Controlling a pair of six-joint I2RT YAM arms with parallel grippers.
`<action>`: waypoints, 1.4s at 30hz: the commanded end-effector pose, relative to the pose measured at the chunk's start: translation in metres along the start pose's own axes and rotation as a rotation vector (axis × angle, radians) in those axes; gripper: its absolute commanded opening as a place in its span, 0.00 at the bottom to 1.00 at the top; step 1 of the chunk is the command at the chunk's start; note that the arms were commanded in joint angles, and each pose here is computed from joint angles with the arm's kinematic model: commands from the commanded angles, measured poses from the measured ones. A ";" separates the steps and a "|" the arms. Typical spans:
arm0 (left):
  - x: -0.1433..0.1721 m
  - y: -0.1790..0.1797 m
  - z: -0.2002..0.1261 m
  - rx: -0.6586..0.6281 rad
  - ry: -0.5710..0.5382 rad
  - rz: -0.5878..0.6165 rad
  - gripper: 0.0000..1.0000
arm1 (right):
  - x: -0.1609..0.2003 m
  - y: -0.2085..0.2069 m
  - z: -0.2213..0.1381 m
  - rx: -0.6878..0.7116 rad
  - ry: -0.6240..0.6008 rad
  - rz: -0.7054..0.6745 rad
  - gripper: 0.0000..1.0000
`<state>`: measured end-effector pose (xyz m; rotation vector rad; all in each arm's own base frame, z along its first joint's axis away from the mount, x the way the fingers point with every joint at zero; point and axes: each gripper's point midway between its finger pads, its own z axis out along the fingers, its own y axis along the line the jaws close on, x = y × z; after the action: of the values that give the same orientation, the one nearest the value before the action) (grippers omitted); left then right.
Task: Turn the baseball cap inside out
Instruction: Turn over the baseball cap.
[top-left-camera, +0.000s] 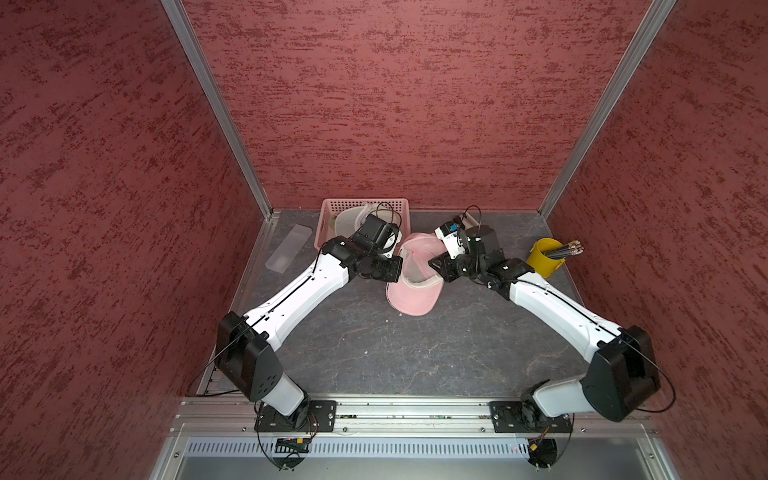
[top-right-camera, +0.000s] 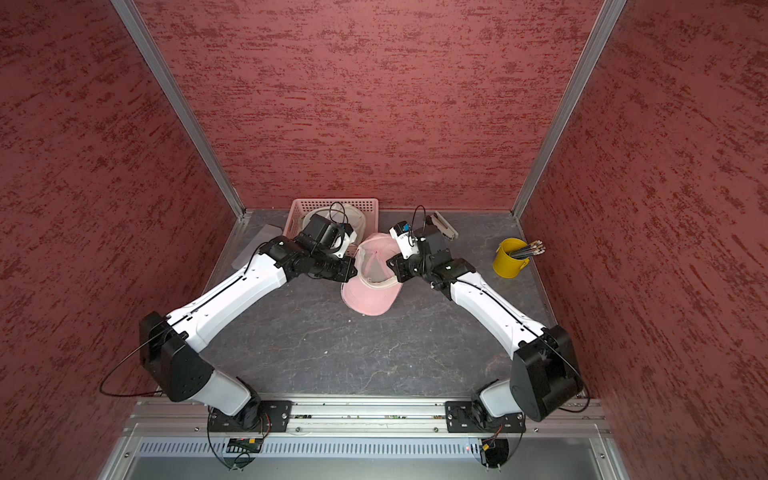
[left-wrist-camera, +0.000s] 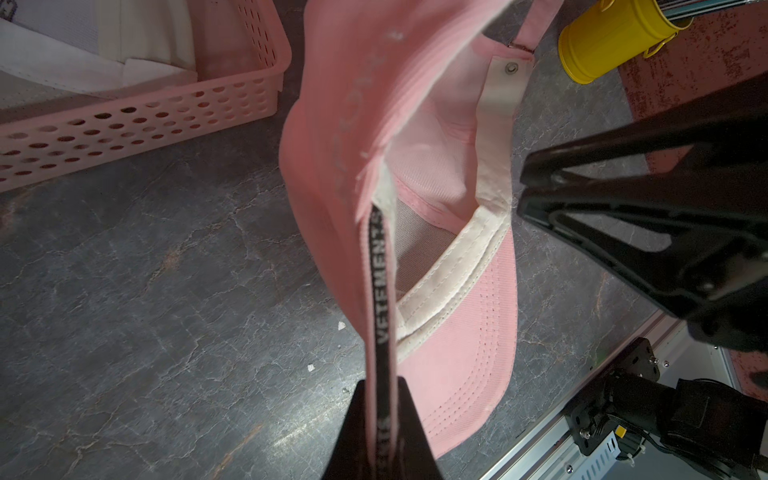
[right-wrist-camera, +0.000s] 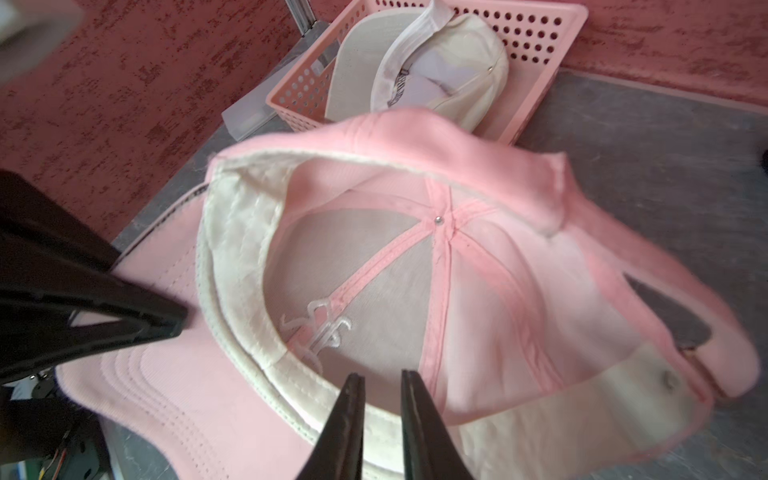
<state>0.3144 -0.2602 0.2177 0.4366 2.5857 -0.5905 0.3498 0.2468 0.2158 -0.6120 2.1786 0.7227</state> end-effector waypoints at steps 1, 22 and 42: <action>-0.009 -0.007 -0.003 0.029 -0.010 0.026 0.00 | 0.004 0.016 -0.002 -0.093 -0.006 -0.023 0.19; -0.006 -0.011 -0.033 -0.032 -0.038 0.103 0.00 | 0.013 -0.127 0.042 0.495 0.118 0.063 0.27; -0.012 -0.016 -0.002 0.034 -0.018 0.056 0.00 | -0.041 0.011 0.023 -0.048 -0.146 0.182 0.61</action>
<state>0.3139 -0.2680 0.2199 0.5138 2.5853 -0.5553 0.3858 0.2656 0.2377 -0.3940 2.1332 0.7548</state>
